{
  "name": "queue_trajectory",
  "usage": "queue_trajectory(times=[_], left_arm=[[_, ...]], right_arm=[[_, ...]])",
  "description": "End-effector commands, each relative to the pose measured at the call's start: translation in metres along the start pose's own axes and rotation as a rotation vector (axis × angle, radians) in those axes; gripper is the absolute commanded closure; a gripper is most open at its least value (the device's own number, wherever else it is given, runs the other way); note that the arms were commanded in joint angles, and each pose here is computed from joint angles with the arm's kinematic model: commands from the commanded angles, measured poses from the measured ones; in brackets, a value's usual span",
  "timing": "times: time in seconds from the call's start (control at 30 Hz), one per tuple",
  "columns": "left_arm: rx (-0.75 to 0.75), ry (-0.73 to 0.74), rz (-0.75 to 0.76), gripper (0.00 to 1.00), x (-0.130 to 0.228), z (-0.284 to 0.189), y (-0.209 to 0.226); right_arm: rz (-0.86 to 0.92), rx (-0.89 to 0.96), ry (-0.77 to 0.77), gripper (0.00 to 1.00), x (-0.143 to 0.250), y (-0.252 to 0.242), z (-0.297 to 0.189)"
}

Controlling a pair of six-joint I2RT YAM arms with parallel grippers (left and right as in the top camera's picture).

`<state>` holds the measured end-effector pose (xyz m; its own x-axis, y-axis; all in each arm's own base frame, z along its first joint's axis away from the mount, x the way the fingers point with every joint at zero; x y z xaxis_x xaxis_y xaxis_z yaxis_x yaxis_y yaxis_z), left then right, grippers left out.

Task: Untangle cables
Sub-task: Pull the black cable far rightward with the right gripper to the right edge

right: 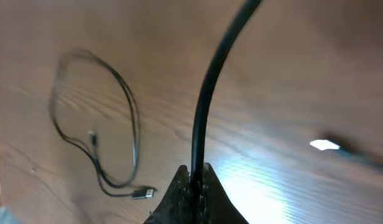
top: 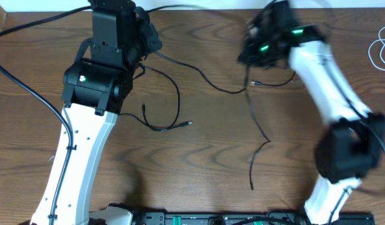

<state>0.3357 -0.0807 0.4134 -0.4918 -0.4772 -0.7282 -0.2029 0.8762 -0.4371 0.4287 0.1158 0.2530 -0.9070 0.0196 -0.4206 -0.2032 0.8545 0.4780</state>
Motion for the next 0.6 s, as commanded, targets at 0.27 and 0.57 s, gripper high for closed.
queue_trajectory(times=[0.27,0.57], left_arm=[[-0.033,0.019,0.003,0.20,0.003,0.009,0.003],[-0.033,0.023,0.003,0.17,0.003,0.010,0.003]], right_arm=[[-0.018,0.164,-0.522,0.99,0.001,-0.032,-0.226],[0.094,0.484,-0.779,0.99,0.025,-0.097,-0.327]])
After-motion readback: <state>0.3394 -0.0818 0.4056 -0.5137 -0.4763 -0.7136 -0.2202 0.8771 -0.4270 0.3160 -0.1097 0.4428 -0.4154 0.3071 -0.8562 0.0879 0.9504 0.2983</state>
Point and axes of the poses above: each gripper's point midway between its finger pads, its own z axis out along the fingers, its own y axis along the line the jaws close on, x = y × z, the point moved 9 cm from there along -z, back along the fingers, and after that the axes turned 5 degrees about -z, right-handed, at the moved point
